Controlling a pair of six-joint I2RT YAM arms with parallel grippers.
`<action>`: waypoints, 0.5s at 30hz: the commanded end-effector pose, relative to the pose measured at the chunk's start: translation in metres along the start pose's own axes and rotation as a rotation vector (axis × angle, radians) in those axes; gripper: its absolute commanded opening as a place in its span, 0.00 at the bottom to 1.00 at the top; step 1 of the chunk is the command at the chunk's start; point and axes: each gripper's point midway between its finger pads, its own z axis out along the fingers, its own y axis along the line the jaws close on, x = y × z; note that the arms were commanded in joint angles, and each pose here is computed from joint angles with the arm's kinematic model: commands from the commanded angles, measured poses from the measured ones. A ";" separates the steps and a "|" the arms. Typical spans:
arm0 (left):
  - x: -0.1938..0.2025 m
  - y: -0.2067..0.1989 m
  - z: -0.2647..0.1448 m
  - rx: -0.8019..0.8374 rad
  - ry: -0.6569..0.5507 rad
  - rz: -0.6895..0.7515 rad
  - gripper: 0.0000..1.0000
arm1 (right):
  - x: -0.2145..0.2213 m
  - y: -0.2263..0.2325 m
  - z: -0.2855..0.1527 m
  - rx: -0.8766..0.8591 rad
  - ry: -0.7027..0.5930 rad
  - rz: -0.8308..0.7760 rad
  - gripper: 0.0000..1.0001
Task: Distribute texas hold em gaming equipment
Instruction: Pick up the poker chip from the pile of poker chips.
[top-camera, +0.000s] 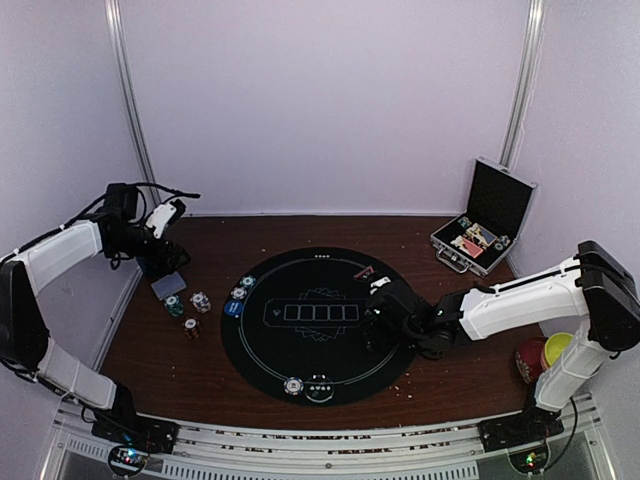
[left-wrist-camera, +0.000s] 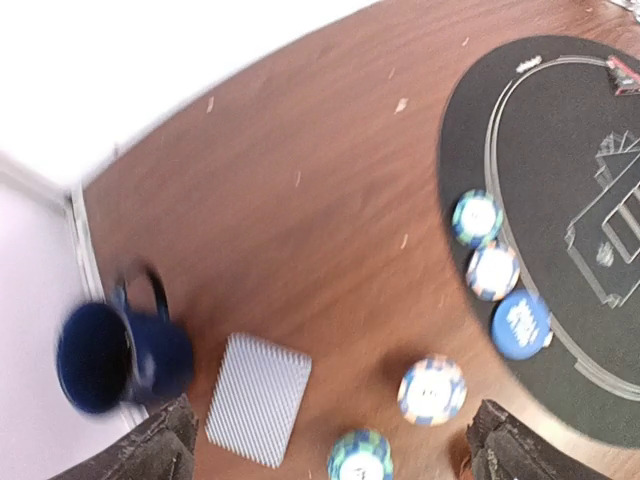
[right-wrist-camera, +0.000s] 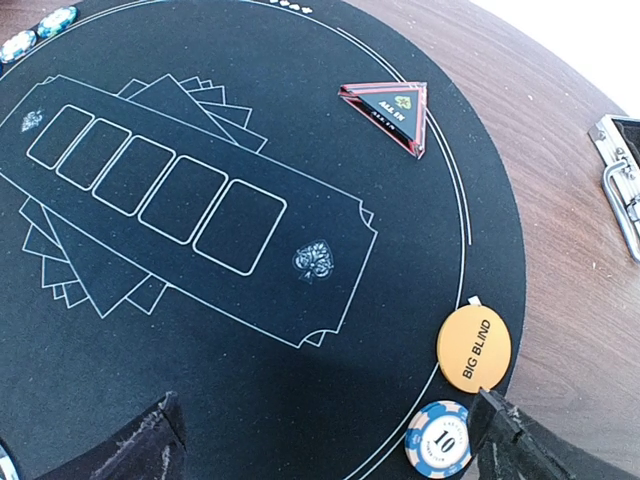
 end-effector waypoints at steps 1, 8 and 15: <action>0.039 -0.013 -0.006 0.072 0.005 -0.031 0.98 | -0.003 0.003 -0.003 -0.003 -0.017 -0.002 1.00; 0.080 -0.031 0.009 0.107 0.064 -0.039 0.98 | -0.005 0.004 -0.008 -0.004 -0.027 -0.005 1.00; 0.098 -0.031 0.019 0.103 0.099 -0.041 0.96 | -0.008 0.006 -0.012 -0.007 -0.040 -0.008 1.00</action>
